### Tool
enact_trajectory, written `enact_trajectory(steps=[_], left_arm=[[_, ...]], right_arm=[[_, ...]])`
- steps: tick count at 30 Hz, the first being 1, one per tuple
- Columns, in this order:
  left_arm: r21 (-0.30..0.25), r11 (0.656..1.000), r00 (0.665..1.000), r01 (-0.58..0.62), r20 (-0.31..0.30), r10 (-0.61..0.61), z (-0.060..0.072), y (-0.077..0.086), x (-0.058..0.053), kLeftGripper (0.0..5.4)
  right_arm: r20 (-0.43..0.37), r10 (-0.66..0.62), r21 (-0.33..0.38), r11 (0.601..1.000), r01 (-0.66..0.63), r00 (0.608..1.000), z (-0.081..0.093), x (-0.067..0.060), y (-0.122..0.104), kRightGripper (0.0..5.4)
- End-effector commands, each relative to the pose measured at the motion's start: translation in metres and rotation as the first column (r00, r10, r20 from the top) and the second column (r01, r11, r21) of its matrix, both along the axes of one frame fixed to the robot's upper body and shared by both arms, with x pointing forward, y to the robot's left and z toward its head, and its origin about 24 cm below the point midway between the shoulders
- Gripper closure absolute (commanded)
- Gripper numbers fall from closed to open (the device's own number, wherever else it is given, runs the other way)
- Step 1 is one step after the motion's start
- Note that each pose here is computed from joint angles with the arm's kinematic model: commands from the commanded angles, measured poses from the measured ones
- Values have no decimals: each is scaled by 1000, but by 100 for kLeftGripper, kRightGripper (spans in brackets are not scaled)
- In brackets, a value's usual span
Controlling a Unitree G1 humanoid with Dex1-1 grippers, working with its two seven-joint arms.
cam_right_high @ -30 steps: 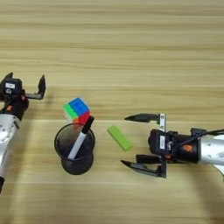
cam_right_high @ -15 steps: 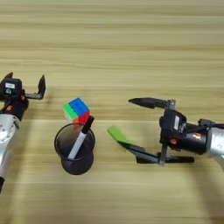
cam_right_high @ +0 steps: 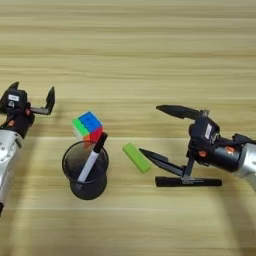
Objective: Move the objects on the table
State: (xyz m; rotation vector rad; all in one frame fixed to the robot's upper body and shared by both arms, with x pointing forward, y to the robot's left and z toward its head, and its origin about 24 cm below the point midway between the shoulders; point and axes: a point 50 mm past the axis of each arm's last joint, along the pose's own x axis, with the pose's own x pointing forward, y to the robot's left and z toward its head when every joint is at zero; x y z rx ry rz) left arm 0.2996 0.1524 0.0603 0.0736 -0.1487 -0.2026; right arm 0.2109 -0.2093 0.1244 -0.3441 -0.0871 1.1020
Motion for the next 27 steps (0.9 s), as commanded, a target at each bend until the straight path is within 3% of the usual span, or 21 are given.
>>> enact_trajectory(steps=[1,9,18,27], left_arm=[[13,994,994,105,7,-105,7,-3,-1,0],[64,933,935,354,-34,-353,11,-10,-4,0],[11,857,853,516,-96,-513,9,-17,-5,0],[2,744,734,668,-167,-658,1,-29,-16,0]], right_arm=[[-6,-1,-16,1000,1,1000,-1,1,-2,6],[-17,15,-9,1000,-15,1000,-2,-2,0,6],[-18,25,-7,1000,-25,1000,-2,-4,2,6],[-19,26,12,1000,-26,999,1,-3,2,6]])
